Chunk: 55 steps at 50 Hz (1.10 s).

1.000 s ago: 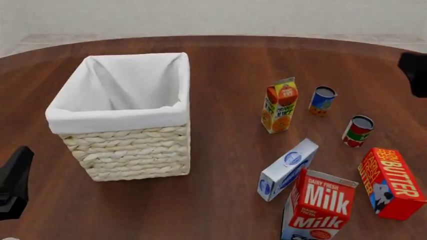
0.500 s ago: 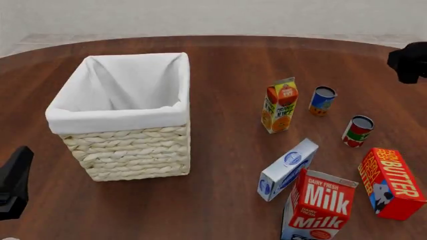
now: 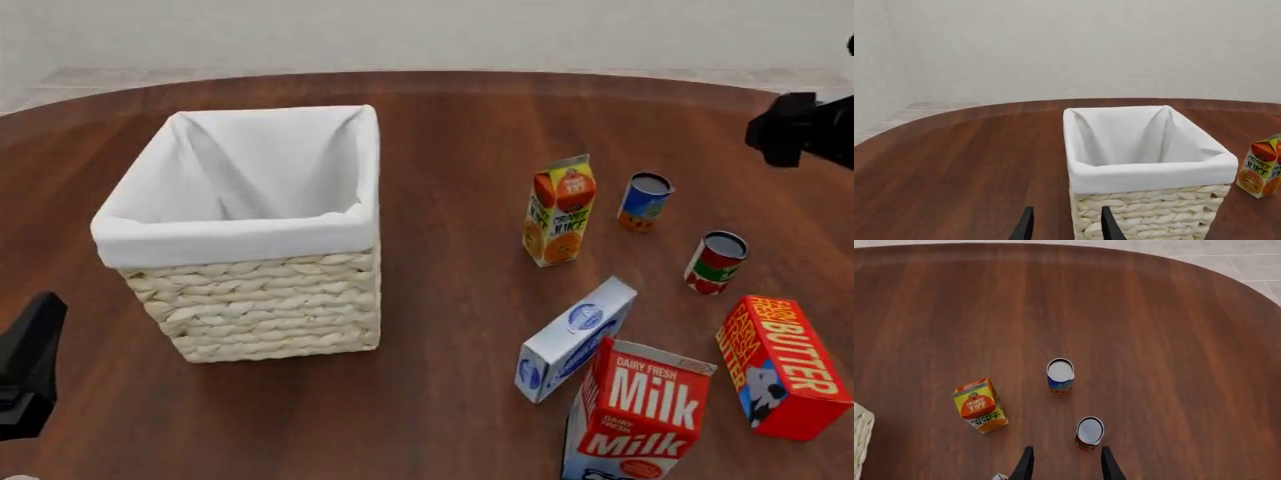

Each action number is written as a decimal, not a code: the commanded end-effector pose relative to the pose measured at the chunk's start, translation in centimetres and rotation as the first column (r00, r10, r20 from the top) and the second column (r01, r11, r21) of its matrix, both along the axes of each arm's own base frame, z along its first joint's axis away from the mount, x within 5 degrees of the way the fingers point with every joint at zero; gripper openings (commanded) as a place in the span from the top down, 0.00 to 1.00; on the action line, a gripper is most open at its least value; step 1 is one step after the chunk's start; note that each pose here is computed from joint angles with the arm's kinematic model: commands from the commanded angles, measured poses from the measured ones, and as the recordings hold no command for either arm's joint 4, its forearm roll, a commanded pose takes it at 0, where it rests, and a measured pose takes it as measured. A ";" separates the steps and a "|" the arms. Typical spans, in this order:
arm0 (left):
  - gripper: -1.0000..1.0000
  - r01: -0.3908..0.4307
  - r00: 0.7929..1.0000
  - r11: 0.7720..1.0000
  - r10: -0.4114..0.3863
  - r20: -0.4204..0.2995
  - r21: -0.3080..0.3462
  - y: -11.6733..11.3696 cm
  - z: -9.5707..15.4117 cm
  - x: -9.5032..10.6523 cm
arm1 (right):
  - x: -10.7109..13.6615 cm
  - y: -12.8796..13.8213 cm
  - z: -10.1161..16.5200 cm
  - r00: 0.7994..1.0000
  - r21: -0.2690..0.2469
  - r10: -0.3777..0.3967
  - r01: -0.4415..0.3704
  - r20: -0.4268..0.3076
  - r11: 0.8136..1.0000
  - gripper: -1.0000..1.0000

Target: Pick up the alphabet soup and the tomato sauce, and put them in the basket.

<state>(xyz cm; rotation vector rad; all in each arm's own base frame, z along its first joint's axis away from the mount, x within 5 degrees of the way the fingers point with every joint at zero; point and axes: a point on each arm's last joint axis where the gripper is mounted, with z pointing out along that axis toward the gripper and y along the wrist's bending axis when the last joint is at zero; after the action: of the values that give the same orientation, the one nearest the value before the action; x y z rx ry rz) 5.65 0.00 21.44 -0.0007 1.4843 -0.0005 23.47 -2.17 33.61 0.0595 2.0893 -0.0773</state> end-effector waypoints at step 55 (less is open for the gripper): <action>0.00 0.000 1.000 1.000 0.000 -0.001 0.001 0.0 0.0 0.0 | 5.7 -3.3 -7.4 0.967 -0.013 -0.064 0.063 -0.248 0.998 0.00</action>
<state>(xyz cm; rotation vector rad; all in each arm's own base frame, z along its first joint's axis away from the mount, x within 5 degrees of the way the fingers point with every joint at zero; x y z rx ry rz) 5.66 0.00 21.44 -0.0001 1.4848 0.0000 28.83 -5.17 27.13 0.1094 2.3213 -0.1316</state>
